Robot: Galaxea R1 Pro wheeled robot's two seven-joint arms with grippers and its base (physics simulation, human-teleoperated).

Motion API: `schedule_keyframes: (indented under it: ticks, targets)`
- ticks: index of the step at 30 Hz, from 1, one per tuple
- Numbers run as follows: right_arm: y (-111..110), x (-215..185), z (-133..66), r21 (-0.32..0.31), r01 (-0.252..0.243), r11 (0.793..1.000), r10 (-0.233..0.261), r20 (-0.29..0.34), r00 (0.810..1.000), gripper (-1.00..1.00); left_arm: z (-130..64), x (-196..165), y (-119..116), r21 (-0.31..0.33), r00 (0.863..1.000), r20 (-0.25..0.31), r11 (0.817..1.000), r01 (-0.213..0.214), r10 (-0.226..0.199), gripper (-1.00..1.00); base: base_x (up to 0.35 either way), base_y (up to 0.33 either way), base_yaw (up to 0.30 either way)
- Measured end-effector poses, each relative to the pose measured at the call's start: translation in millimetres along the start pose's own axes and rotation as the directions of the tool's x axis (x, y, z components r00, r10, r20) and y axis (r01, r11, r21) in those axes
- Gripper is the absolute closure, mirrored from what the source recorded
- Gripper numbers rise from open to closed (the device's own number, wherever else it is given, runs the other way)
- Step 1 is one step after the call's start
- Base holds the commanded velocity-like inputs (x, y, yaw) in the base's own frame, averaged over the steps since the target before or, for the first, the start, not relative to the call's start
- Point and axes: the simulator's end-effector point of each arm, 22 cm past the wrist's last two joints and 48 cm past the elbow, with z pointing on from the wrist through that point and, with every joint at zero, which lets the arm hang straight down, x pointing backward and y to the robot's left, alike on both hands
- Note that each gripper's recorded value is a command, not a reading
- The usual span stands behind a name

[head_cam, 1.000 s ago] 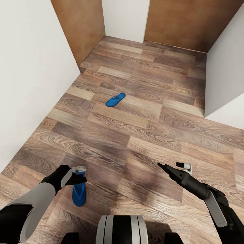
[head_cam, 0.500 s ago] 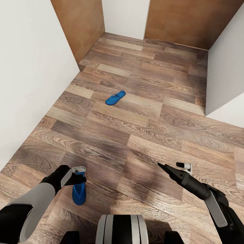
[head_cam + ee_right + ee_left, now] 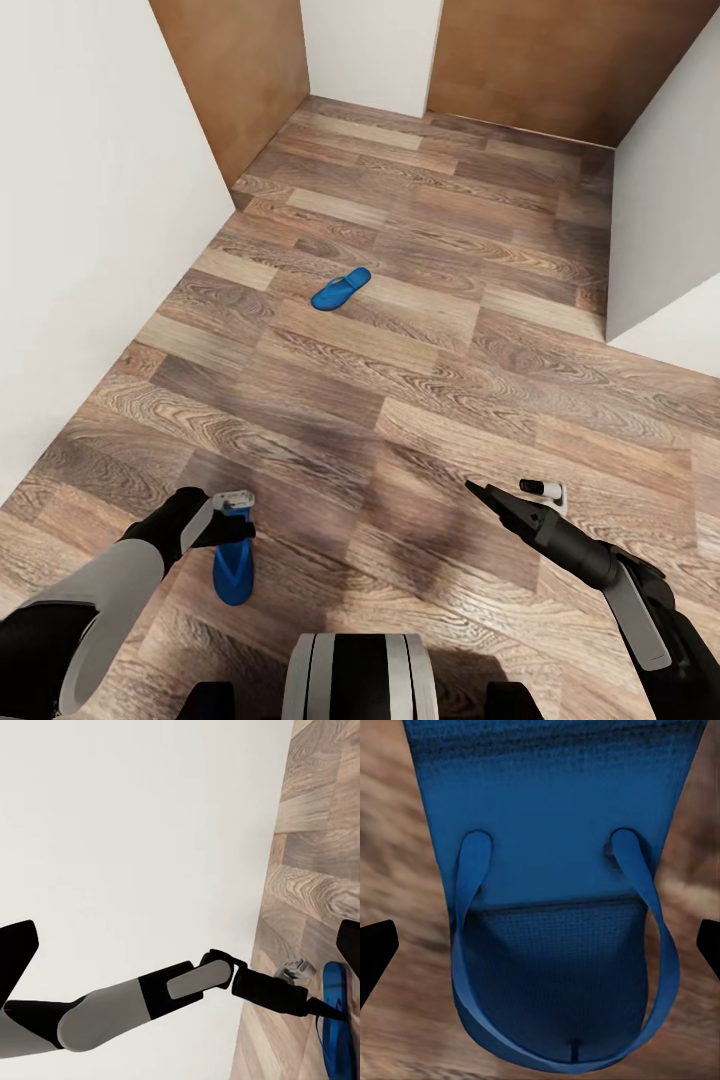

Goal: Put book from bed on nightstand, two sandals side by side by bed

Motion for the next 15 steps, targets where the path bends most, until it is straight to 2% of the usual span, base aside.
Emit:
schedule_keyframes:
  ticks: [1,15]
  targets:
    - [0.0,-0.1,-0.1,0.000,0.000,1.000,0.000,0.000,1.000,-1.00,0.1,0.2,-0.3,0.000,1.000,0.000,1.000,-0.001,0.001,1.00,0.000,0.000,0.000]
    - [-0.4,0.2,0.0,0.002,0.000,1.000,0.000,-0.001,1.000,-1.00,0.5,-4.8,-2.8,0.009,1.000,0.025,1.000,0.012,-0.012,1.00,0.000,0.000,0.000]
